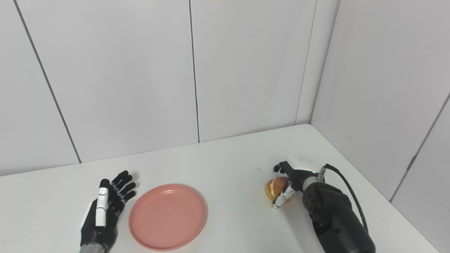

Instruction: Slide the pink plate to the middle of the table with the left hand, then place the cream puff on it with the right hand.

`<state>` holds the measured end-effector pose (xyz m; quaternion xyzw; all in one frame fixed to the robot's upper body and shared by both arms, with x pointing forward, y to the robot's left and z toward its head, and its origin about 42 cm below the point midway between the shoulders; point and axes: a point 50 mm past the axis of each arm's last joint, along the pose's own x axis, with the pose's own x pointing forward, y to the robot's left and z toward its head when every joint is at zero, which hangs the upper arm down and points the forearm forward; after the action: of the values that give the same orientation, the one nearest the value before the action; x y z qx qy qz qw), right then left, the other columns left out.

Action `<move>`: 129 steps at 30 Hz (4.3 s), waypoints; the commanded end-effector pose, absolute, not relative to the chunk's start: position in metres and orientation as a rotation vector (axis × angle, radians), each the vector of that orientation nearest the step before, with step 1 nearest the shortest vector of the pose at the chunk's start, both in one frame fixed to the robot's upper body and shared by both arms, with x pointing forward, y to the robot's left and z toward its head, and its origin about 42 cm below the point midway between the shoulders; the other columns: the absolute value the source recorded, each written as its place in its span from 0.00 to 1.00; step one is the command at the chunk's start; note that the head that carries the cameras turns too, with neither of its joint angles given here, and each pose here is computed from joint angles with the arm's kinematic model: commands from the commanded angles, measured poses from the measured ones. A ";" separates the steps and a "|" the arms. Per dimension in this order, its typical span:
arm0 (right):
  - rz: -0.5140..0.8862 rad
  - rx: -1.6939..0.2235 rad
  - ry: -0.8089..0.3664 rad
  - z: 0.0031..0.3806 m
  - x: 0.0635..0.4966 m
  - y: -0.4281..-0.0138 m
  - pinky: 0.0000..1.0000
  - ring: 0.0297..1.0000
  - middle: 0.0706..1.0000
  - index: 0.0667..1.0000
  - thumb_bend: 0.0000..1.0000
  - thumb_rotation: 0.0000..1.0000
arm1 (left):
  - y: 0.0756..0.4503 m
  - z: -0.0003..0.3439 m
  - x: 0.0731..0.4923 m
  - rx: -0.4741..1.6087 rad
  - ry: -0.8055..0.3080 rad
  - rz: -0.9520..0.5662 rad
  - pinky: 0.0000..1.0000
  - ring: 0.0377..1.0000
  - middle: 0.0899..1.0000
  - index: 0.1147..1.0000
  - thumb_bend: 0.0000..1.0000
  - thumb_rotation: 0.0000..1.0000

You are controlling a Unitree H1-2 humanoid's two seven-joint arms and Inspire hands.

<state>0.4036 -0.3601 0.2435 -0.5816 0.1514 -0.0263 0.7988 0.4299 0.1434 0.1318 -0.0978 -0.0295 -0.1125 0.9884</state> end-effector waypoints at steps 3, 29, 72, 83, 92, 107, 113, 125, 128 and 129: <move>-0.071 -1.274 0.274 0.239 0.405 -0.362 0.38 0.45 0.50 0.58 0.79 0.02 | 0.149 0.090 0.413 -0.187 0.131 -0.205 0.86 0.84 0.85 0.77 0.77 0.97; 0.011 -1.388 0.233 0.266 0.394 -0.343 0.38 0.46 0.49 0.42 0.53 0.00 | 0.143 0.094 0.413 -0.167 0.134 -0.212 0.81 0.81 0.83 0.75 0.75 0.97; 0.234 -1.058 -0.285 0.335 0.389 -0.214 0.20 0.27 0.37 0.48 0.52 0.00 | 0.073 0.104 0.401 -0.172 0.141 -0.141 0.78 0.82 0.86 0.72 0.71 0.94; 0.334 -1.154 -0.365 0.329 0.407 -0.155 0.26 0.31 0.39 0.47 0.53 0.00 | 0.088 0.104 0.403 -0.157 0.132 -0.146 0.80 0.83 0.88 0.72 0.71 0.94; 0.377 -1.238 -0.323 0.301 0.415 -0.131 0.23 0.29 0.37 0.48 0.53 0.00 | 0.096 0.108 0.404 -0.137 0.134 -0.154 0.79 0.82 0.87 0.74 0.72 0.93; 0.421 -1.249 -0.273 0.257 0.415 -0.131 0.19 0.25 0.37 0.47 0.53 0.00 | 0.094 0.105 0.401 -0.120 0.151 -0.202 0.78 0.86 0.91 0.73 0.72 0.92; 0.419 -1.246 -0.254 0.256 0.415 -0.136 0.21 0.27 0.37 0.48 0.53 0.00 | 0.092 0.107 0.400 -0.121 0.153 -0.209 0.79 0.88 0.90 0.74 0.73 0.93; 0.446 -1.287 -0.244 0.254 0.412 -0.135 0.57 0.68 0.70 0.65 0.95 0.22 | 0.092 0.113 0.399 -0.129 0.158 -0.214 0.77 0.87 0.86 0.76 0.73 0.94; 0.446 -1.289 -0.250 0.255 0.411 -0.136 0.61 0.70 0.72 0.69 0.99 0.23 | 0.091 0.113 0.398 -0.129 0.162 -0.210 0.78 0.88 0.86 0.76 0.72 0.95; 0.445 -1.289 -0.250 0.255 0.411 -0.137 0.63 0.73 0.75 0.70 1.00 0.24 | 0.091 0.113 0.398 -0.128 0.165 -0.209 0.79 0.90 0.88 0.75 0.73 0.95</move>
<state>0.4099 -0.1390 0.2346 -0.5873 -0.0748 0.2157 0.7765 0.4119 0.0889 0.1448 -0.0614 0.0031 -0.1118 0.9918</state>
